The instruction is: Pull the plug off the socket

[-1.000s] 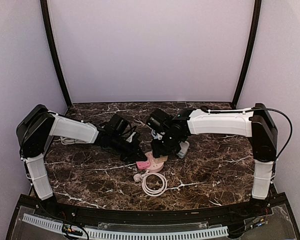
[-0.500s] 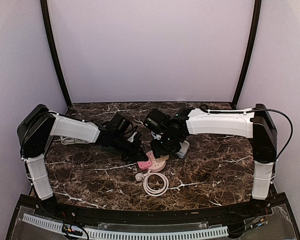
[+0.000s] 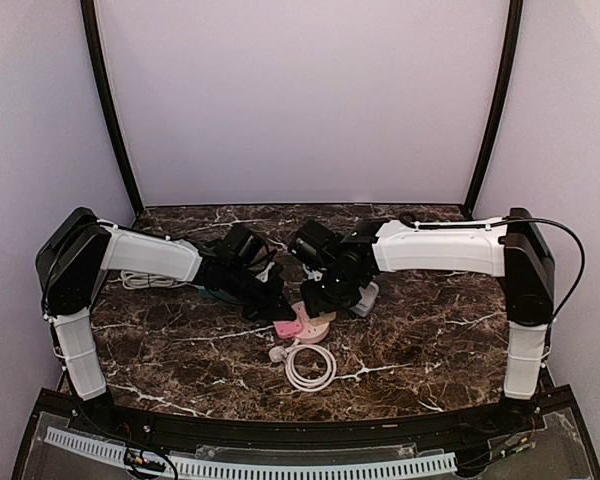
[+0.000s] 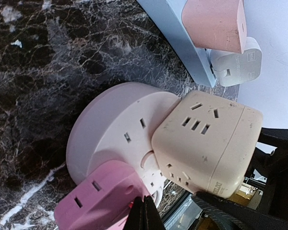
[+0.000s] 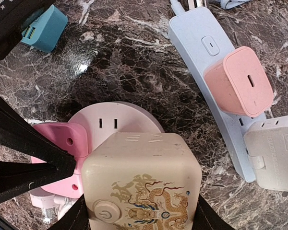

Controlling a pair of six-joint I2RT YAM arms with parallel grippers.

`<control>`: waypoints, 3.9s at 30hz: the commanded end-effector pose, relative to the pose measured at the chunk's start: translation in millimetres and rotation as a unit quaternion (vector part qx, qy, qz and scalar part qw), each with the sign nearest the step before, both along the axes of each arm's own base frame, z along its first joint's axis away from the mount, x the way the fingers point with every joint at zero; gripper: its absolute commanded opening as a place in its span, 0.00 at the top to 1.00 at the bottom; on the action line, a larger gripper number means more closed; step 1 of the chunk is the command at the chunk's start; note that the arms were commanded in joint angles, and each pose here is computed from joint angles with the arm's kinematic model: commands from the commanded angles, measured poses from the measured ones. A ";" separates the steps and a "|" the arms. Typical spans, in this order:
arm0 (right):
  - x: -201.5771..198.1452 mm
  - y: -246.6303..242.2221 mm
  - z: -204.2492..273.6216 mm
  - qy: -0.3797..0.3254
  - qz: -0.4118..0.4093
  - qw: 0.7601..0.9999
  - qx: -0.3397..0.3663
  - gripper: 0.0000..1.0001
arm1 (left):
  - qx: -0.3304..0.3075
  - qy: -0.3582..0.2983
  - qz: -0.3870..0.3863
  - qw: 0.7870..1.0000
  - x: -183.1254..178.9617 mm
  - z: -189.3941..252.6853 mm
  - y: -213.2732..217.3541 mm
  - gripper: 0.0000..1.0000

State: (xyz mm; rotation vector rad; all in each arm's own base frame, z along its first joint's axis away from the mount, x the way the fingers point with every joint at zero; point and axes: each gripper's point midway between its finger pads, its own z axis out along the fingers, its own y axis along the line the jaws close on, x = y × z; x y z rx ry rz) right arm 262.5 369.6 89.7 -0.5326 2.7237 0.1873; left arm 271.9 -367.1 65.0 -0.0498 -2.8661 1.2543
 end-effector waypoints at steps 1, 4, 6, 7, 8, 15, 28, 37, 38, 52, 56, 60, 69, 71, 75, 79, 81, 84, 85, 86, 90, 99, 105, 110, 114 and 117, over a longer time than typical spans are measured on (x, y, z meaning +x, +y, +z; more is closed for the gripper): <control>5.0 14.6 12.1 -0.008 -0.002 0.999 0.050 0.76 | 0.014 -0.004 0.005 1.000 4.8 0.2 1.4 1.00; 5.3 16.8 10.7 -0.006 -0.001 0.999 0.052 0.76 | 0.004 -0.006 0.006 1.000 8.0 0.7 -3.2 1.00; 5.3 16.7 8.3 -0.004 -0.003 0.999 0.051 0.77 | 0.002 -0.007 0.010 1.000 10.7 0.3 -4.8 1.00; 5.0 17.0 8.2 -0.004 -0.004 0.999 0.051 0.77 | 0.008 -0.008 0.012 1.000 12.6 -0.4 -4.5 1.00; 5.0 16.5 7.5 -0.004 -0.006 0.999 0.051 0.77 | 0.010 -0.010 0.011 1.000 15.1 -1.4 -5.9 1.00; 7.2 14.5 7.5 -0.010 -0.012 0.999 0.048 0.78 | 0.080 -0.012 0.009 0.997 26.2 -23.6 2.0 1.00; 19.6 22.5 25.1 -0.044 -0.010 0.997 0.061 0.78 | 0.193 0.032 -0.049 0.980 7.6 -63.3 22.9 1.00; 29.3 26.8 48.8 -0.073 -0.009 0.995 0.070 0.79 | 0.237 0.058 -0.069 0.967 -7.8 -91.6 36.8 1.00; 29.8 27.6 50.7 -0.074 -0.009 0.995 0.072 0.79 | 0.243 0.058 -0.070 0.966 -8.9 -94.3 38.3 1.00; 42.5 8.9 47.6 -0.052 -0.032 0.995 0.077 0.79 | 0.268 0.066 -0.071 0.958 -17.9 -109.6 46.2 1.00; 41.8 12.6 49.5 -0.043 -0.026 0.995 0.088 0.79 | 0.274 0.065 -0.070 0.957 -17.9 -111.6 48.2 1.00; 37.1 22.7 56.2 -0.058 -0.012 0.995 0.080 0.79 | 0.275 0.065 -0.069 0.957 -18.2 -112.5 48.1 1.00; 29.7 26.6 45.1 -0.063 -0.005 0.997 0.051 0.79 | 0.279 0.065 -0.069 0.956 -17.3 -114.2 48.5 1.00; 31.5 21.0 41.0 -0.045 -0.012 0.997 0.069 0.79 | 0.279 0.065 -0.069 0.955 -17.3 -114.2 48.4 1.00; 41.1 2.3 45.6 -0.029 -0.033 0.993 0.106 0.79 | 0.281 0.064 -0.069 0.955 -17.3 -114.6 48.6 1.00; 44.0 -4.0 49.0 -0.021 -0.035 0.991 0.124 0.79 | 0.281 0.062 -0.069 0.955 -16.6 -113.8 47.6 1.00; 43.0 0.1 49.7 -0.016 -0.030 0.991 0.127 0.79 | 0.281 0.062 -0.069 0.955 -16.2 -114.2 47.7 1.00; 39.4 7.2 53.5 -0.024 -0.021 0.992 0.120 0.79 | 0.282 0.063 -0.068 0.955 -16.9 -115.4 48.2 1.00; 36.7 9.7 53.9 -0.029 -0.017 0.993 0.111 0.79 | 0.282 0.062 -0.068 0.955 -16.7 -115.1 48.4 1.00; 36.1 10.4 53.1 -0.032 -0.017 0.994 0.103 0.79 | 0.282 0.063 -0.067 0.955 -16.6 -115.1 48.4 1.00; 33.1 3.9 51.3 -0.035 -0.022 0.995 0.089 0.80 | 0.281 0.060 -0.066 0.956 -15.0 -113.3 46.7 1.00; 34.8 -39.6 81.2 -0.043 -0.046 0.991 0.117 0.78 | 0.241 0.010 -0.069 0.968 17.1 -66.3 15.0 1.00; 61.9 -76.7 106.7 -0.056 -0.079 0.981 0.170 0.77 | 0.172 -0.048 -0.067 0.982 50.5 1.2 -25.6 1.00; 96.2 -115.0 119.7 -0.065 -0.111 0.962 0.242 0.74 | 0.131 -0.087 -0.064 0.986 62.9 44.5 -41.4 0.97; 122.6 -142.2 118.3 -0.071 -0.129 0.946 0.290 0.72 | 0.112 -0.119 -0.056 0.985 66.7 70.8 -41.7 0.92; 141.1 -164.3 113.3 -0.068 -0.147 0.931 0.328 0.70 | 0.108 -0.130 -0.050 0.984 60.7 78.6 -34.1 0.89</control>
